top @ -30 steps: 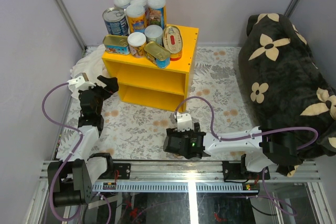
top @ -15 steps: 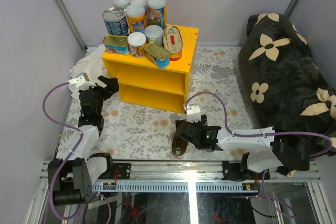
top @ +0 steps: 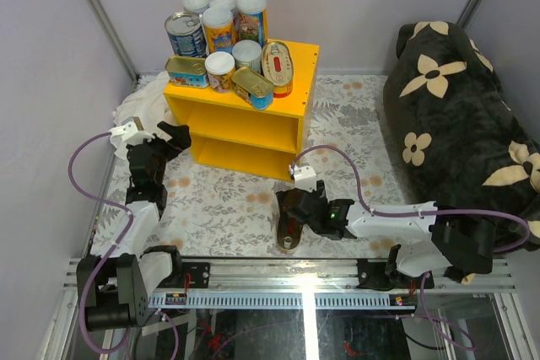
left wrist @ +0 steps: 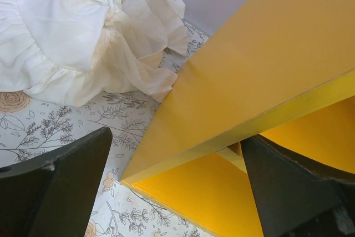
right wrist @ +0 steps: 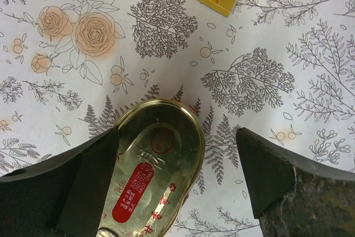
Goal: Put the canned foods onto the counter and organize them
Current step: Pick up the canned food from the center of the board, then place the canned food on the counter.
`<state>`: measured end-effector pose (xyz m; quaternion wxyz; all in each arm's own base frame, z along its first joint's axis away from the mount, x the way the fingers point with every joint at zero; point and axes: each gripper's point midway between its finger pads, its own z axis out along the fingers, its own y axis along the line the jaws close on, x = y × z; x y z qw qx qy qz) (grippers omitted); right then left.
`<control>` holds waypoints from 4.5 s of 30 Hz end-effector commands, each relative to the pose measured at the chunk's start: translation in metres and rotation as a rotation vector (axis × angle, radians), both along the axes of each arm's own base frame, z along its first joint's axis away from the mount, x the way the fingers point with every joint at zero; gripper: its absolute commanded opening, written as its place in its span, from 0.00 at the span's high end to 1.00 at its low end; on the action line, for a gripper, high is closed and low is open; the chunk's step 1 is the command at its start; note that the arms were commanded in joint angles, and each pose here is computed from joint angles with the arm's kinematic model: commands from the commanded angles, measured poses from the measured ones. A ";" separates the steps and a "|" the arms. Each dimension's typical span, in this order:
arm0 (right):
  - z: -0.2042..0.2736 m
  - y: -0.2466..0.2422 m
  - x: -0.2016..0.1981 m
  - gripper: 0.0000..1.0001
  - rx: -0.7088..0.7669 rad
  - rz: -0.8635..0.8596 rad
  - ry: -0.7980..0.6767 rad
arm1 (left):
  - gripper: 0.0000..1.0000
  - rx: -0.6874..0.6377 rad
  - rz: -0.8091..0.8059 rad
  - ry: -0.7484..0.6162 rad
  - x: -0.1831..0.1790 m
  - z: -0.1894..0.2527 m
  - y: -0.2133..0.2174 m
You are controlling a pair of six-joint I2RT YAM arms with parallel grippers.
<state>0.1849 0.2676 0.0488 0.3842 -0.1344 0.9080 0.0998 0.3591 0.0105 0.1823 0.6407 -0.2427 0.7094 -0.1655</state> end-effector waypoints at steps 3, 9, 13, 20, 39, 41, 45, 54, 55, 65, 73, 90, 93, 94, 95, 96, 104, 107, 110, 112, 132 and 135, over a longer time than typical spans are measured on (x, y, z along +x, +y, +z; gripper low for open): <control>-0.011 -0.031 -0.006 0.08 -0.016 -0.044 0.009 | 0.00 0.030 0.015 -0.052 0.005 0.013 0.006; -0.013 -0.054 -0.001 0.08 -0.015 -0.102 0.010 | 0.00 0.027 0.011 -0.054 0.005 0.013 0.005; -0.020 -0.065 0.008 0.07 -0.027 -0.144 0.022 | 0.00 0.025 0.011 -0.054 0.005 0.013 0.005; -0.028 -0.080 0.039 0.07 -0.008 -0.224 0.027 | 0.00 0.030 0.016 -0.052 0.004 0.012 0.006; 0.054 -0.054 0.043 0.01 0.326 -0.198 0.037 | 0.00 0.034 0.013 -0.040 0.007 0.006 0.006; 0.058 -0.050 0.037 0.01 0.318 -0.237 0.007 | 0.00 0.030 0.013 -0.041 0.008 0.006 0.006; 0.050 -0.040 0.031 0.00 0.256 -0.301 -0.010 | 0.00 0.024 0.009 -0.042 0.008 0.005 0.005; 0.024 -0.008 0.026 0.01 0.011 -0.296 0.000 | 0.00 0.036 0.012 -0.039 0.007 0.006 0.006; 0.021 -0.005 0.024 0.01 0.017 -0.291 0.005 | 0.00 0.036 0.012 -0.038 0.007 0.006 0.006; -0.001 -0.008 0.013 0.00 -0.041 -0.284 0.052 | 0.00 0.042 0.012 -0.036 0.007 0.004 0.007; -0.012 0.001 -0.004 0.12 -0.013 -0.025 0.066 | 0.00 0.044 0.013 -0.036 0.007 0.004 0.007; -0.032 -0.013 -0.017 0.05 -0.045 0.092 0.090 | 0.00 0.034 0.004 -0.036 0.005 0.005 0.005; -0.033 -0.016 -0.016 0.18 -0.046 0.046 0.098 | 0.00 0.038 0.005 -0.037 0.005 0.006 0.005; -0.030 -0.017 -0.016 0.24 -0.038 0.040 0.092 | 0.00 0.039 0.006 -0.039 0.005 0.006 0.005; -0.025 -0.018 -0.015 0.31 -0.023 0.038 0.080 | 0.00 0.039 0.005 -0.038 0.005 0.006 0.005; -0.019 -0.019 -0.014 0.37 -0.008 0.042 0.064 | 0.00 0.040 0.006 -0.037 0.005 0.006 0.005; 0.109 -0.013 -0.020 0.72 0.148 0.300 -0.156 | 0.00 0.047 0.002 -0.035 0.007 0.005 0.005; 0.172 -0.018 -0.022 0.80 0.201 0.363 -0.263 | 0.00 0.052 0.006 -0.030 0.006 0.003 0.006; 0.237 -0.019 -0.021 0.87 0.242 0.406 -0.365 | 0.00 0.054 0.007 -0.030 0.006 0.004 0.006; 0.278 -0.019 -0.016 0.89 0.266 0.404 -0.437 | 0.00 0.053 0.006 -0.031 0.006 0.005 0.006; 0.483 -0.067 0.172 0.97 0.227 -0.043 -0.711 | 0.00 0.047 -0.023 -0.011 0.007 0.005 0.001; 0.479 -0.056 0.210 0.97 0.235 -0.042 -0.671 | 0.00 0.045 -0.033 -0.008 0.007 0.005 -0.001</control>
